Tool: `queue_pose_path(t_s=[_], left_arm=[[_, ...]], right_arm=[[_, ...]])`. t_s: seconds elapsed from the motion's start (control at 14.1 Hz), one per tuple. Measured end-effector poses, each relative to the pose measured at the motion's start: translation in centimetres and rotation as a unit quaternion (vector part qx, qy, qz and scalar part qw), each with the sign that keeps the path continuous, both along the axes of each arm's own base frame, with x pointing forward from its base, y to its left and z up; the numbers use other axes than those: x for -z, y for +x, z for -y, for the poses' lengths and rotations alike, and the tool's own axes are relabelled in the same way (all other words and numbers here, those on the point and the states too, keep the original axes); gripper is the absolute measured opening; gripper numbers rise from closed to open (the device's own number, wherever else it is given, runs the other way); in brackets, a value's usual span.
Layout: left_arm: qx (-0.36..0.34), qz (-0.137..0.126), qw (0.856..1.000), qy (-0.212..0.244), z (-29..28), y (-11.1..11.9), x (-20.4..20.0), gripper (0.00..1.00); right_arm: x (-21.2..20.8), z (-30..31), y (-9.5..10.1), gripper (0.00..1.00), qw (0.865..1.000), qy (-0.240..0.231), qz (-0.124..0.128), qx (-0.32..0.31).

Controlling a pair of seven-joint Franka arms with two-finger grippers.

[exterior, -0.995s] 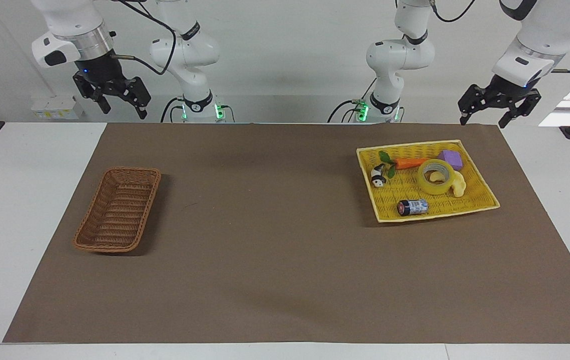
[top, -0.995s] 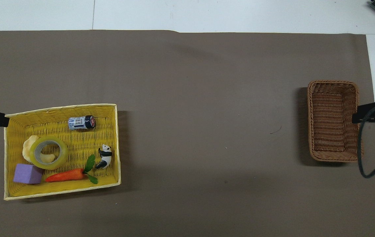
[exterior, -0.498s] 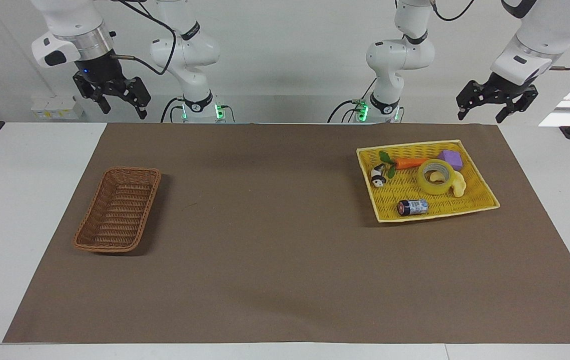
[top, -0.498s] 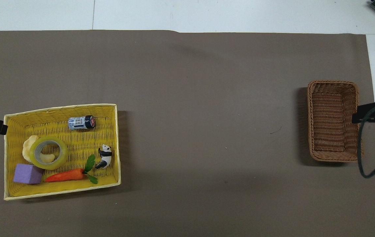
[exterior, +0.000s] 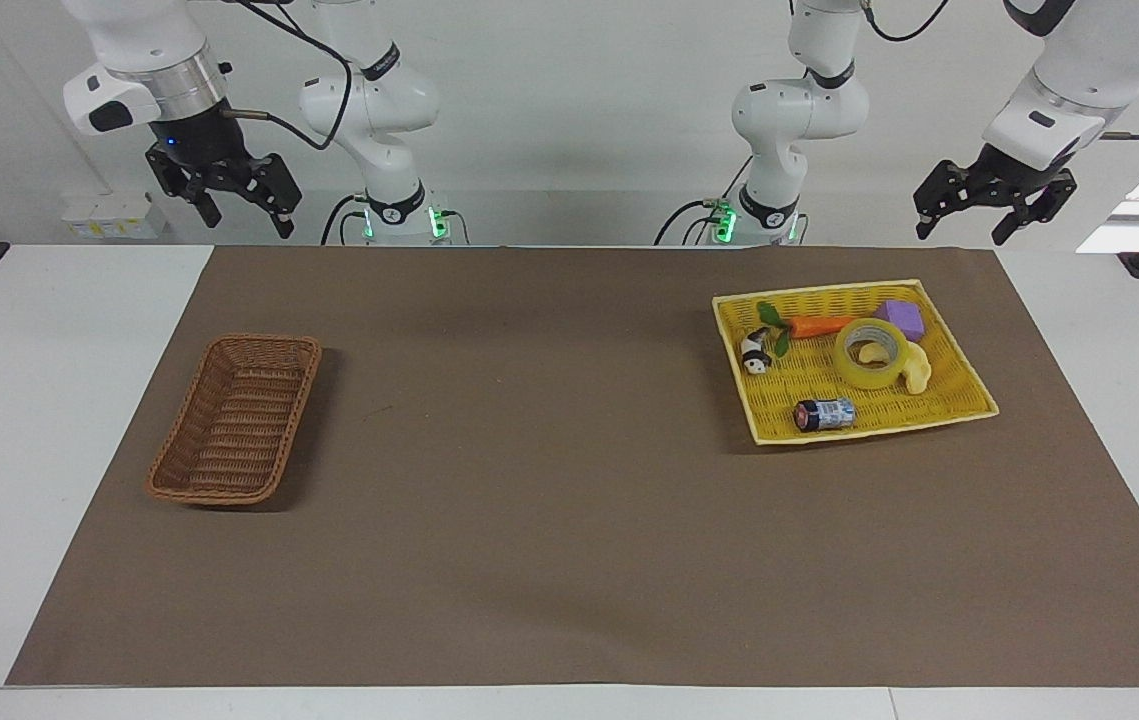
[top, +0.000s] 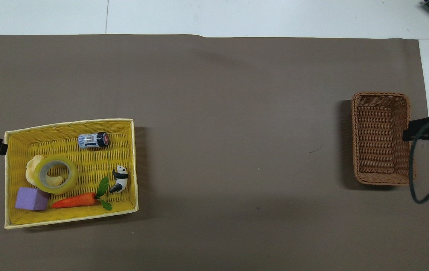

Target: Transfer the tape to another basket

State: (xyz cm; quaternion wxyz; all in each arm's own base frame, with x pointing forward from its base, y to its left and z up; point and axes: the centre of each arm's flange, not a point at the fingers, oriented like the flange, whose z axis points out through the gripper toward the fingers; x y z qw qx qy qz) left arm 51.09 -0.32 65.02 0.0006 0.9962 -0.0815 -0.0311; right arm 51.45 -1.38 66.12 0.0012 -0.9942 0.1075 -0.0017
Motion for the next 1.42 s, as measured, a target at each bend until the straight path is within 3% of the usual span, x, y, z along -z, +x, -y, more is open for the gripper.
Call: queue_pose_path(t_s=[0.78,1.21,1.42], left_arm=[[-0.027,-0.017,1.0,-0.001,-2.8,-0.9,2.4,1.0],[-0.057,-0.006,0.998,-0.001,-6.5,0.1,11.9,1.0],[-0.059,-0.02,0.998,-0.002,-6.8,-0.7,17.7,1.0]], right_arm=[[0.0,0.0,0.0,1.0,1.0,0.0,0.0,0.0],[0.0,0.0,0.0,1.0,1.0,0.0,0.0,0.0],[0.0,0.0,0.0,1.0,1.0,0.0,0.0,0.0]])
